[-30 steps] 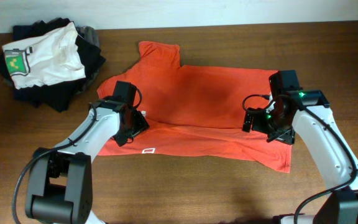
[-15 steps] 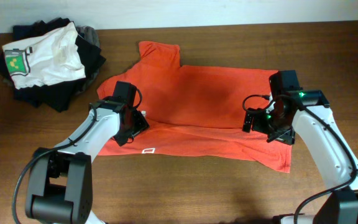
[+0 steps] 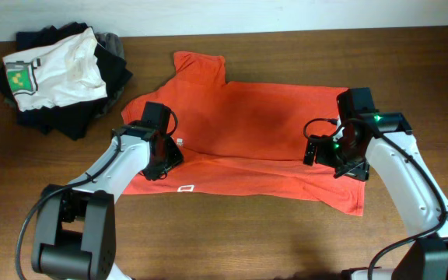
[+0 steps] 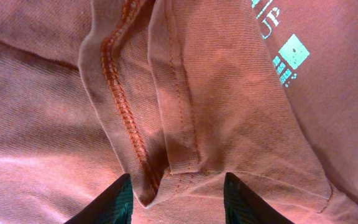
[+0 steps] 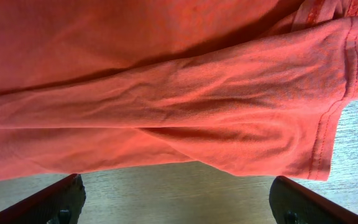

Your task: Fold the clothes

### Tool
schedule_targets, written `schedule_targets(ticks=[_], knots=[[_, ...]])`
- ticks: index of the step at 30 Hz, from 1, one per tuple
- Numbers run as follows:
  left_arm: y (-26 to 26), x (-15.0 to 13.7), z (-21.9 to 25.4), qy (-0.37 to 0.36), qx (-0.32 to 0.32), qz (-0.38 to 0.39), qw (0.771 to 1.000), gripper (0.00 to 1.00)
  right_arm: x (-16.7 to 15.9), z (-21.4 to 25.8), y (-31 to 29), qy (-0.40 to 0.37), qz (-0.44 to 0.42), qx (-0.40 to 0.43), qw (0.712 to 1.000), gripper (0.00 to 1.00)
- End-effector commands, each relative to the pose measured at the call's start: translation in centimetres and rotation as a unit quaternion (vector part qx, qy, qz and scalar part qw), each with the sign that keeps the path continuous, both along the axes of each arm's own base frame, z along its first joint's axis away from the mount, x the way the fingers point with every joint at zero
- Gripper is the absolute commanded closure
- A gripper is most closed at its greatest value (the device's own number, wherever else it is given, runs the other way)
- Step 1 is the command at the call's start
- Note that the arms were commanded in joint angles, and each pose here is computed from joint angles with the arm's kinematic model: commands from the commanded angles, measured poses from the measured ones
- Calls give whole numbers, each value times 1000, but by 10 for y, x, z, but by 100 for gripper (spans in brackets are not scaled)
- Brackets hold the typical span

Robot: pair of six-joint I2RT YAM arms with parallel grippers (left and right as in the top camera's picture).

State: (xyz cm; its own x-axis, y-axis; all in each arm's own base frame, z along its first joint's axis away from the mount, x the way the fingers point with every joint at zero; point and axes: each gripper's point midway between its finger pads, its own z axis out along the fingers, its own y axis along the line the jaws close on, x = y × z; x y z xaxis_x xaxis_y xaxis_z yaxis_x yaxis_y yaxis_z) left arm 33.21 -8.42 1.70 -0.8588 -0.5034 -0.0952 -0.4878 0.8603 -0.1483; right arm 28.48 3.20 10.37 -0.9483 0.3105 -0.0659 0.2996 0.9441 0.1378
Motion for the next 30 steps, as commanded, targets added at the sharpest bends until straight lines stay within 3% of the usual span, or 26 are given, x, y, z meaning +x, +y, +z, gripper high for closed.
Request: schedule_targets(ticks=[1, 8, 12, 20, 23, 25, 28, 30], knots=[[4, -7, 1, 1, 8, -2, 1000, 53, 2, 0, 0, 1, -1, -6, 1000, 2], [4, -5, -6, -12, 5, -2, 1000, 54, 2, 0, 0, 1, -1, -6, 1000, 2], [3, -3, -5, -15, 5, -2, 1000, 60, 2, 1, 0, 0, -1, -6, 1000, 2], [3, -3, -4, -16, 6, -9, 1000, 63, 2, 1, 0, -1, -1, -6, 1000, 2], [3, -2, -4, -16, 6, -9, 1000, 79, 3, 1, 0, -1, -1, -6, 1000, 2], [3, -2, -2, -19, 5, -9, 1000, 81, 3, 1, 0, -2, -1, -6, 1000, 2], [2, 3, 6, -31, 3, -9, 999, 99, 3, 1, 0, -1, -1, -6, 1000, 2], [1, 9, 18, -48, -1, -9, 999, 99, 3, 1, 0, -1, -1, -6, 1000, 2]])
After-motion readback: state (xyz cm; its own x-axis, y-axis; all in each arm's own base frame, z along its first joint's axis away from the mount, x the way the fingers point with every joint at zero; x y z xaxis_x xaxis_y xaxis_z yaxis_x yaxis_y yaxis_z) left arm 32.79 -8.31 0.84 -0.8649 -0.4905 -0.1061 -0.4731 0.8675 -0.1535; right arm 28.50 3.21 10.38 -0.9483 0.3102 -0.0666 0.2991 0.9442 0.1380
